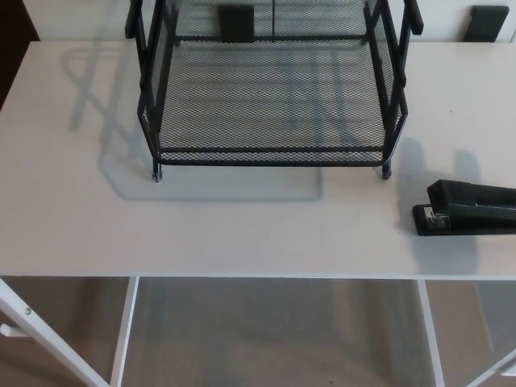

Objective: The robot walks towards a desk on which a file tray is kept in the middle and a stapler is kept to its right. The robot lifts the stapler using its right hand and places it on the file tray.

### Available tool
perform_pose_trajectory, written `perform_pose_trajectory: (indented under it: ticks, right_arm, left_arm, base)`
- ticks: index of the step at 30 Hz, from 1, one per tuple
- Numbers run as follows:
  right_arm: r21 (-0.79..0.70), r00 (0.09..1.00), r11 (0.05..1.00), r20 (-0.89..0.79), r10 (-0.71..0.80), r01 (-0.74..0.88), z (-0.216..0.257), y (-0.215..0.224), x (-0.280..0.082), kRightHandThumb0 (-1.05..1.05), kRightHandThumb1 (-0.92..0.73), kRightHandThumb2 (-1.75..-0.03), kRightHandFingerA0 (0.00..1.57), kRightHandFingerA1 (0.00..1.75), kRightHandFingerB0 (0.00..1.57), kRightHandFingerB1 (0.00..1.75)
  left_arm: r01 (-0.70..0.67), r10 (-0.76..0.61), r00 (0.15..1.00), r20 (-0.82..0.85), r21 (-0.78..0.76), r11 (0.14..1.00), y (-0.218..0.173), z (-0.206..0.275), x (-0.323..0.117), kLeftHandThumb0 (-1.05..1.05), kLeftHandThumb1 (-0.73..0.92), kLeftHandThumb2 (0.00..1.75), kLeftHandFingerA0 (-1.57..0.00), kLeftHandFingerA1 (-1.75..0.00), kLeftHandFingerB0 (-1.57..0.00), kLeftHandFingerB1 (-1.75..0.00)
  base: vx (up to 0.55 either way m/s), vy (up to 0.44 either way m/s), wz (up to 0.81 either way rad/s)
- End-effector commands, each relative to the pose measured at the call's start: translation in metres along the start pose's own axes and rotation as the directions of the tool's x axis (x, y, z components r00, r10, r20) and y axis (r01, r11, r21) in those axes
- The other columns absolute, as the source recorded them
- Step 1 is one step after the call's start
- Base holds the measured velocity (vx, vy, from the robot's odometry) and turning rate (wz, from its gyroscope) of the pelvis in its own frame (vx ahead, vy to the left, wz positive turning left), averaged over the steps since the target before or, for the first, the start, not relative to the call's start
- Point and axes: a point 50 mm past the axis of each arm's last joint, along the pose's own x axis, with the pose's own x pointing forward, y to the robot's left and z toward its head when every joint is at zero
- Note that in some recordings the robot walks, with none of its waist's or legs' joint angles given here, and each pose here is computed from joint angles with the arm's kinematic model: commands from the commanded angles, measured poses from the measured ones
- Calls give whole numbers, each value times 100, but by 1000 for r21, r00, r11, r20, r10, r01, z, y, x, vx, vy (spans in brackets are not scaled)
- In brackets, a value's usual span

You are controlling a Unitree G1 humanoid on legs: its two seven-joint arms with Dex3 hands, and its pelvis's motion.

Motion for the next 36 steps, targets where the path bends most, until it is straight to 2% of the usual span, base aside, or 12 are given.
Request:
perform_pose_trajectory:
  ticks: [1, 5, 6, 7, 14, 17, 18, 19, 24, 25, 26, 36]
  right_arm:
    - [-209, 990, 971, -105, 94, -115, 6, 8, 18, -75, -41, -75, 0, 12, 3, 21]
    - [-214, 992, 971, -90, 92, -109, 5, 19, 31, -65, -38, -81, 4, 25, 5, 32]
    - [-217, 992, 970, -87, 90, -107, 4, 22, 34, -64, -53, -56, 3, 35, 10, 28]
    - [-220, 992, 969, -86, 97, -114, 3, 27, 37, -64, -54, -56, 5, 35, 11, 28]
    - [-221, 988, 964, -78, 133, -148, 4, 49, 49, -66, -40, -76, 5, 44, 8, 34]
    - [-206, 988, 966, -63, 142, -153, 6, 55, 52, -37, -30, -91, 2, 52, 0, 50]
    - [-230, 985, 958, -62, 158, -168, 7, 59, 52, -76, -39, -76, 0, 44, 6, 29]
    - [-239, 984, 955, -59, 167, -176, 8, 60, 52, -69, -38, -79, 1, 46, 9, 31]
    - [-269, 982, 945, -57, 179, -188, 4, 70, 51, -57, -52, -58, 7, 34, 12, 24]
    - [-295, 987, 942, -48, 151, -159, 1, 75, 51, -34, -37, -93, 2, 52, 0, 49]
    - [-322, 990, 936, -54, 130, -141, 0, 76, 51, -33, -40, -94, 2, 52, 0, 49]
    - [-824, 983, 544, -181, 12, -159, -11, 101, 51, -54, -57, -56, 29, 56, 4, 26]
  left_arm:
    - [-23, 22, 999, -28, -6, 1000, 5, -4, -1, -92, 78, 120, -16, -60, 0, -32]
    - [-16, 15, 999, -28, -17, 1000, 2, -1, 1, -89, 78, 122, 0, -51, 0, -31]
    - [-15, 15, 1000, -24, 4, 1000, 1, 0, 0, -89, 92, 76, -10, -52, 0, -26]
    - [-15, 15, 1000, -25, 8, 1000, 0, -1, 0, -94, 80, 122, -5, -55, -4, -29]
    - [-5, 6, 1000, -25, 15, 1000, -1, -5, -1, -93, 80, 122, -4, -54, -4, -29]
    - [-10, 11, 999, -30, 18, 1000, -1, -6, -1, -89, 92, 74, -13, -53, 0, -27]
    - [-11, 12, 999, -30, 13, 1000, 0, -6, -1, -94, 79, 121, -10, -57, 0, -29]
    - [-10, 10, 999, -30, 11, 1000, 0, -6, -1, -91, 91, 77, -13, -55, 0, -24]
    - [-6, 6, 1000, -30, 11, 1000, -1, -5, -1, -87, 92, 77, -19, -56, 0, -28]
    - [-16, 15, 999, -40, -11, 1000, -1, -6, -1, -86, 75, 115, -18, -59, 0, -33]
    - [-18, 18, 999, -42, -11, 1000, 1, -6, 0, -87, 92, 74, -20, -56, 0, -25]
    - [-4, 6, 999, -52, 44, 999, 1, -4, 0, -86, 92, 75, -24, -57, 0, -30]
  base:
    - [0, 0, 0]
    - [0, 0, 0]
    - [0, 0, 0]
    - [0, 0, 0]
    - [0, 0, 0]
    - [0, 0, 0]
    - [0, 0, 0]
    - [0, 0, 0]
    - [0, 0, 0]
    - [0, 0, 0]
    - [0, 0, 0]
    - [0, 0, 0]
